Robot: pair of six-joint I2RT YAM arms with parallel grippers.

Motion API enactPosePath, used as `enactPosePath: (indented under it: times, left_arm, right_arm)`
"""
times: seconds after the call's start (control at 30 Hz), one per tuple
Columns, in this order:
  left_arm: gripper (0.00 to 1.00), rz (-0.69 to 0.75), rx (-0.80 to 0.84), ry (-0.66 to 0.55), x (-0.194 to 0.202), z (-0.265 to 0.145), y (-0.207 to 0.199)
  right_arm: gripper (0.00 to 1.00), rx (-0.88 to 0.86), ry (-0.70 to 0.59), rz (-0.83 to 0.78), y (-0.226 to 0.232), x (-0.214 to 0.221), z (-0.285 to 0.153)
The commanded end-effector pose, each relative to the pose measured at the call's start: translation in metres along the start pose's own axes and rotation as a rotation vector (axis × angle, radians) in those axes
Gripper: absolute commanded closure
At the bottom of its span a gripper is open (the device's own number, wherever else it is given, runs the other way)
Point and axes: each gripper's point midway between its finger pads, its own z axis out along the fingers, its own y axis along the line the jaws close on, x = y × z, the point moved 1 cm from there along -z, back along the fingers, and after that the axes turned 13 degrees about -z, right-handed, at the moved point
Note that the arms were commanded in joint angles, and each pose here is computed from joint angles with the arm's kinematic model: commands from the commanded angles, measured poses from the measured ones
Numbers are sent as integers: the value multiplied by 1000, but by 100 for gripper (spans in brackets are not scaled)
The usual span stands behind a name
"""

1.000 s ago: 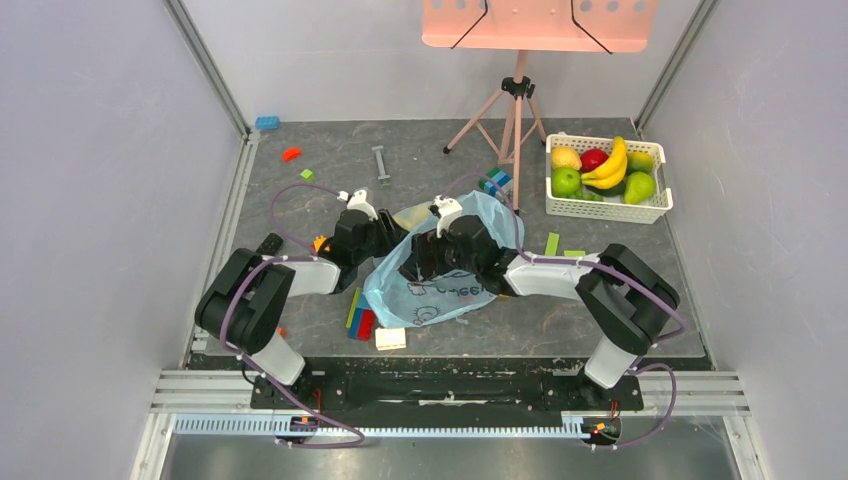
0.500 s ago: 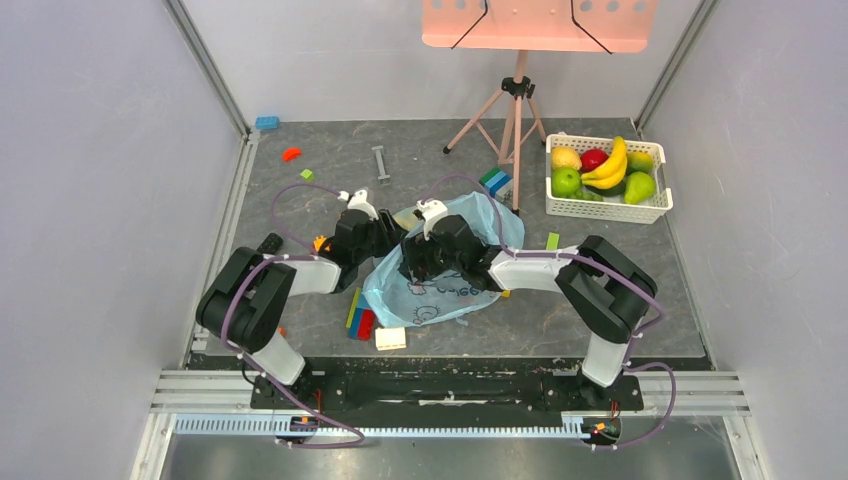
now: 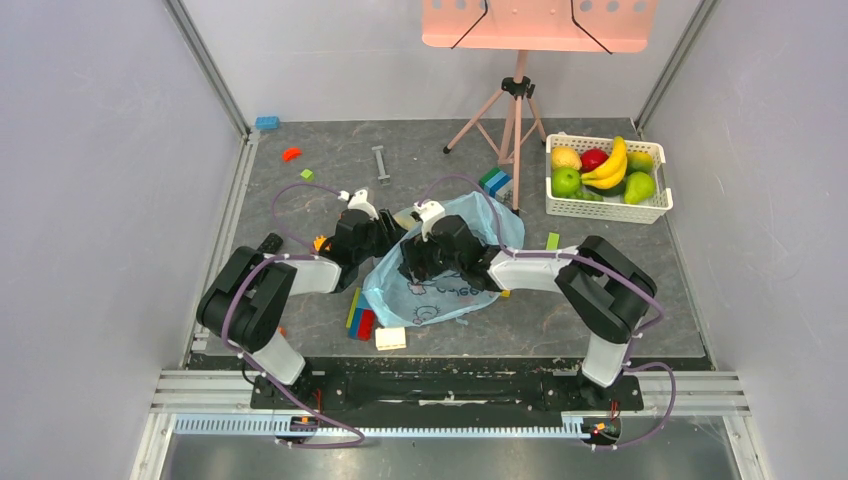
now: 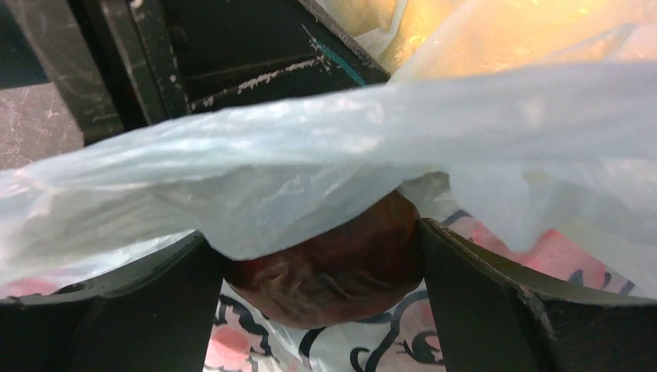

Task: Take the fake fruits out of the plastic bag
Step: Take out the fake fruit from the plastic bag.

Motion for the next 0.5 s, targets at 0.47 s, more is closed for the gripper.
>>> enactPosePath:
  times: [0.47]
  left_arm:
    - [43, -27, 30, -19, -9, 5, -13]
  right_arm:
    - [18, 9, -190, -12, -2, -61, -105]
